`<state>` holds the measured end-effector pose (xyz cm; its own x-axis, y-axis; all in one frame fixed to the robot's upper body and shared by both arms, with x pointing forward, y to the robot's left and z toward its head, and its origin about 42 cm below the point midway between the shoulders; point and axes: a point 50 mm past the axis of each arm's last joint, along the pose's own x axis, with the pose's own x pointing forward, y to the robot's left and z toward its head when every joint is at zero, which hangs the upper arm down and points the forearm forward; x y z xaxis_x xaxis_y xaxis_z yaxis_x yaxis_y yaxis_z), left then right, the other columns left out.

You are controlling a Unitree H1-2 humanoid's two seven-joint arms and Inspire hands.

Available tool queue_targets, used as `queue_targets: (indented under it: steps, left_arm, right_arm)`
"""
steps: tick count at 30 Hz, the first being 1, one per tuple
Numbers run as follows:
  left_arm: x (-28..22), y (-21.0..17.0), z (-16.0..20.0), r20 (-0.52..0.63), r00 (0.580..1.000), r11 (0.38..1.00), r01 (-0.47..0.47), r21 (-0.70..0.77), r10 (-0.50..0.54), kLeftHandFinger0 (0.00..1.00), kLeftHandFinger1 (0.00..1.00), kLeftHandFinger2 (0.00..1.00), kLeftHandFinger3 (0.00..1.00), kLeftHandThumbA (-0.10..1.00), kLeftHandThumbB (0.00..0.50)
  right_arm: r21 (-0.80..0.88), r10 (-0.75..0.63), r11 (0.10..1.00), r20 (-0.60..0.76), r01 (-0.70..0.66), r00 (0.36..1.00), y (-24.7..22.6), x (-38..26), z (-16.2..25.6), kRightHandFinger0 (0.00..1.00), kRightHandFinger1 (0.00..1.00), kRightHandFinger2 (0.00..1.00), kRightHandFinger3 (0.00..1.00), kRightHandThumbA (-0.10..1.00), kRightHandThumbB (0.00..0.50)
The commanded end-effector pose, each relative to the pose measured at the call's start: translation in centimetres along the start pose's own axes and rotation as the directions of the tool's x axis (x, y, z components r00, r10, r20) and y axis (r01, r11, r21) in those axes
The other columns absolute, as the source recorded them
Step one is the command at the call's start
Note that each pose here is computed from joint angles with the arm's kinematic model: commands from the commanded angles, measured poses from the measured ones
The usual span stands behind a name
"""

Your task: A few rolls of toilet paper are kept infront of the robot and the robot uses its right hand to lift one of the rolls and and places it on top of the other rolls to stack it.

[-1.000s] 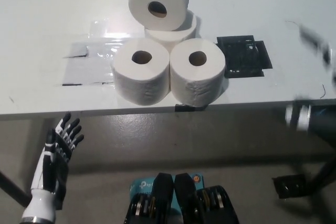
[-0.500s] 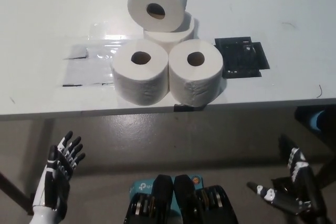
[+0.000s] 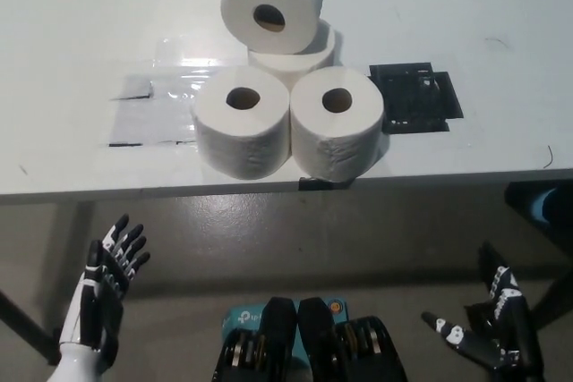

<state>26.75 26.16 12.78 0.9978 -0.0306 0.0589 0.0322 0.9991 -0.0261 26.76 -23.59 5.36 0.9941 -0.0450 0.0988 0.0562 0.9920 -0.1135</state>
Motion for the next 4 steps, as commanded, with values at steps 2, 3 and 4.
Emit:
queue_targets:
  steps: [2,3,4]
  left_arm:
    - [0.50,0.05,1.54,0.070,0.997,0.999,0.027,0.034,-0.029,1.00,1.00,1.00,1.00,1.00,0.431]
    - [0.50,0.05,1.53,0.070,0.997,0.999,0.027,0.034,-0.029,1.00,1.00,1.00,1.00,1.00,0.417]
    - [0.50,0.05,1.53,0.070,0.997,0.999,0.027,0.034,-0.029,1.00,1.00,1.00,1.00,1.00,0.417]
  right_arm:
    - [0.030,-0.037,0.999,0.134,0.034,0.990,0.18,0.79,1.25,1.00,1.00,1.00,1.00,1.00,0.097]
    - [0.030,-0.035,0.999,0.134,0.031,0.990,0.19,0.78,1.24,1.00,1.00,1.00,1.00,1.00,0.103]
    - [0.030,-0.035,0.999,0.134,0.031,0.990,0.19,0.78,1.24,1.00,1.00,1.00,1.00,1.00,0.103]
